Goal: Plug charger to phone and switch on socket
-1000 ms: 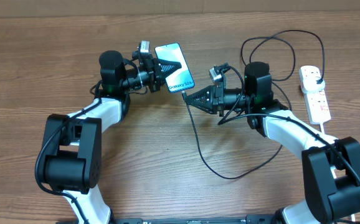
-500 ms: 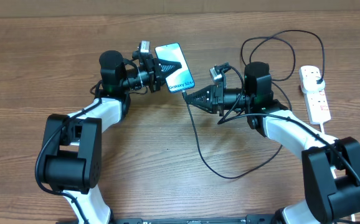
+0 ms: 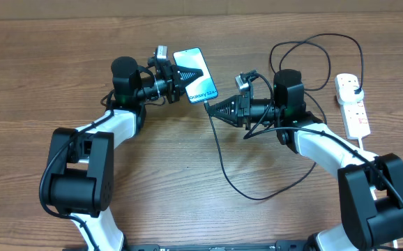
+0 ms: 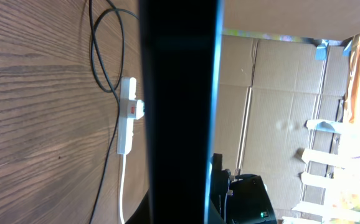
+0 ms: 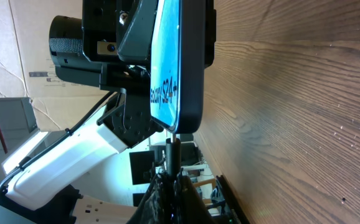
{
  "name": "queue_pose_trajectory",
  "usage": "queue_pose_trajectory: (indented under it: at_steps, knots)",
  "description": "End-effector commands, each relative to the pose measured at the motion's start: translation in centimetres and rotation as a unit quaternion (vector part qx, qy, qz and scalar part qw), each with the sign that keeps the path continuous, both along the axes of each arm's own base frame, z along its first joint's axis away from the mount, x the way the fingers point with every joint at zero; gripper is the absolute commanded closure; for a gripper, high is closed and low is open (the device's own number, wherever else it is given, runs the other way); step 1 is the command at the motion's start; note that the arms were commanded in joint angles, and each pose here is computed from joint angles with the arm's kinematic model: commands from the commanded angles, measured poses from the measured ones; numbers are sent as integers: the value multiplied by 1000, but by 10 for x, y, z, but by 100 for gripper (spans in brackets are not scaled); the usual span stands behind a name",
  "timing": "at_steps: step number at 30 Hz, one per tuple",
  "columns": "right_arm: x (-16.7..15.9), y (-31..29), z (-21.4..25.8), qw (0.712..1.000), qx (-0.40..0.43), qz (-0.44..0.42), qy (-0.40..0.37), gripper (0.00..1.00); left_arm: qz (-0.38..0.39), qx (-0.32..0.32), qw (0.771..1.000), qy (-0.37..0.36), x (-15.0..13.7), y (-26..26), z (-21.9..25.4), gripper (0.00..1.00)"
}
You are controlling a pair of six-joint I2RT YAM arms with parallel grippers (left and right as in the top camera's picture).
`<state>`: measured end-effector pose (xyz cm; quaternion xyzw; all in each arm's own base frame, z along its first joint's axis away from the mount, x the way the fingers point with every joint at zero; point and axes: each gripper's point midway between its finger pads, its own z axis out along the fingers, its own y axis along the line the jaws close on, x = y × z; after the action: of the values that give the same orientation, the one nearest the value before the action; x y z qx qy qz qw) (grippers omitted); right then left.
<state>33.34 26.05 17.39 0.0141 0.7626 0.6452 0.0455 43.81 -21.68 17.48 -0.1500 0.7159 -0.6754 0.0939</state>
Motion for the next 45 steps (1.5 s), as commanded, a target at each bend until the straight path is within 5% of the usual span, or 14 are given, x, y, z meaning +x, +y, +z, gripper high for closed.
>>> queue_pose_trajectory:
  at_steps: [1,45]
  knots:
    - [0,-3,7,1000,3,-3,-14,96,-9,1,1000,-21,-2,-6,6,96]
    - [1,-3,8,1000,3,-4,-15,96,-10,4,1000,-21,-3,-6,5,96]
